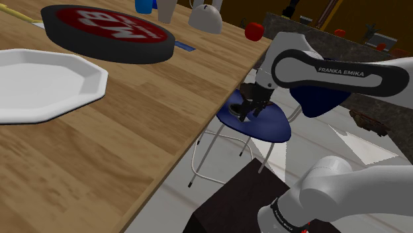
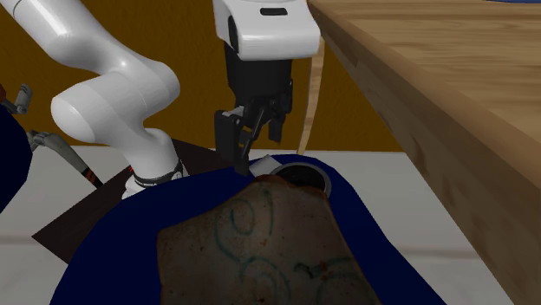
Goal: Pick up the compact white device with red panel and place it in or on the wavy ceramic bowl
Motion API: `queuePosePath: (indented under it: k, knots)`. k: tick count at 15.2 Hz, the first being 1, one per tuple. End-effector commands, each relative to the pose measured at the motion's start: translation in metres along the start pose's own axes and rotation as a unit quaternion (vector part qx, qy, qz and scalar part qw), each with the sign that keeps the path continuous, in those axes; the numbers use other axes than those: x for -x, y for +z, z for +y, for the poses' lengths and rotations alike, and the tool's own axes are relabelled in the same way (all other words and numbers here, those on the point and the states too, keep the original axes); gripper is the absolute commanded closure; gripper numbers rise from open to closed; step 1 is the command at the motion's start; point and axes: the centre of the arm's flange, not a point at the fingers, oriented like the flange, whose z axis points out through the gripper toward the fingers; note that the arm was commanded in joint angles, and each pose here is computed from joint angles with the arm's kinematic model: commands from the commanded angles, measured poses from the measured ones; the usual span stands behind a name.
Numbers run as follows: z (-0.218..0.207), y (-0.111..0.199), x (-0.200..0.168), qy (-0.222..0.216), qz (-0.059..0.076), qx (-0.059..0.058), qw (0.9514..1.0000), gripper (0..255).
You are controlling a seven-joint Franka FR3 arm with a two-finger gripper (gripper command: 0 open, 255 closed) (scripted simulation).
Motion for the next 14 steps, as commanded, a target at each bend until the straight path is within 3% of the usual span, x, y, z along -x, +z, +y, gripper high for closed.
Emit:
queuePosePath:
  k: [1, 10, 11, 14]
  knots:
    - [0.0000, 0.0117, -0.0004, 0.000, 0.000, 0.000, 1.0000, 0]
    - [0.0000, 0.0199, -0.0004, 0.000, 0.000, 0.000, 1.0000, 0]
    - [0.0000, 0.0199, -0.0004, 0.000, 0.000, 0.000, 1.0000, 255]
    - [0.0000, 0.0199, -0.0004, 0.000, 0.000, 0.000, 1.0000, 255]
